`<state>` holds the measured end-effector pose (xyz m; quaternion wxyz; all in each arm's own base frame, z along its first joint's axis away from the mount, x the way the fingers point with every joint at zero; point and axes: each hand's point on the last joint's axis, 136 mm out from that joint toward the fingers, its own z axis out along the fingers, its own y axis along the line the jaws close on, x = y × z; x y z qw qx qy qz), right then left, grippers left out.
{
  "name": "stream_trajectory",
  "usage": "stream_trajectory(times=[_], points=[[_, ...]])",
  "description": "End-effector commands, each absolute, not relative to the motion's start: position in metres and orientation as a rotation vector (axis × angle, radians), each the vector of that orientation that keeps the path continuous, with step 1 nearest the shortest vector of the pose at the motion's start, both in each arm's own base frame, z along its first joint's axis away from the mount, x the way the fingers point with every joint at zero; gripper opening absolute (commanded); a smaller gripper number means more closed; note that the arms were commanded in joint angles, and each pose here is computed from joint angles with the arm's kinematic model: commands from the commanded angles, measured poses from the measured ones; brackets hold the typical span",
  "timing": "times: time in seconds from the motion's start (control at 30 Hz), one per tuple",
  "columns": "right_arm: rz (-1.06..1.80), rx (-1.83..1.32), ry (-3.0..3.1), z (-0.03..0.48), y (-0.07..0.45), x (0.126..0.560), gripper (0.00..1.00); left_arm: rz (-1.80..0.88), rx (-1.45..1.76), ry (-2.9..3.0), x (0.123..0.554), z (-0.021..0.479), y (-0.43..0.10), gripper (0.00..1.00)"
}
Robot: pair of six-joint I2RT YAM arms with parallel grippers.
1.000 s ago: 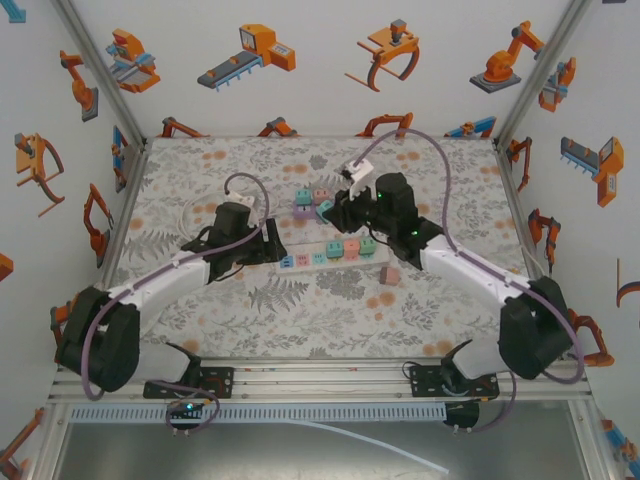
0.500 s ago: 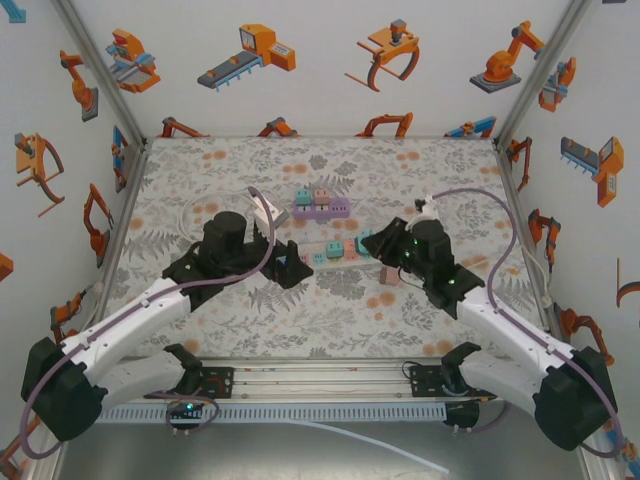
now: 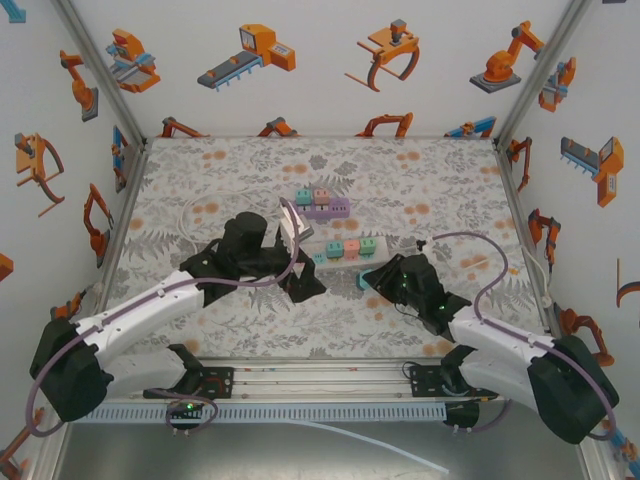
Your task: Pull the plug off the socket
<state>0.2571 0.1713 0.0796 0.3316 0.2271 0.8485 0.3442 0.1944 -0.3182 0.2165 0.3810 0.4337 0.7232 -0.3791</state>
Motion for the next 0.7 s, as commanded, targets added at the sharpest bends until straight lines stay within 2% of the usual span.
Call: stream_trajectory(times=[0.0, 0.3, 0.5, 0.67], points=[[0.938, 0.657, 2.103, 0.089, 0.171, 0.271, 0.06, -0.949, 1.16, 1.788, 0.193, 0.229, -0.324, 0.97], [0.909, 0.706, 2.128, 0.068, 0.172, 0.276, 0.12, -0.895, 1.156, 1.812, 0.195, 0.22, -0.32, 0.97], [0.864, 0.749, 2.167, 0.051, 0.167, 0.272, 0.26, -0.865, 1.136, 1.821, 0.2, 0.22, -0.318, 0.97], [0.825, 0.784, 2.194, 0.042, 0.162, 0.269, 0.34, -0.853, 1.136, 1.843, 0.201, 0.217, -0.317, 0.97]])
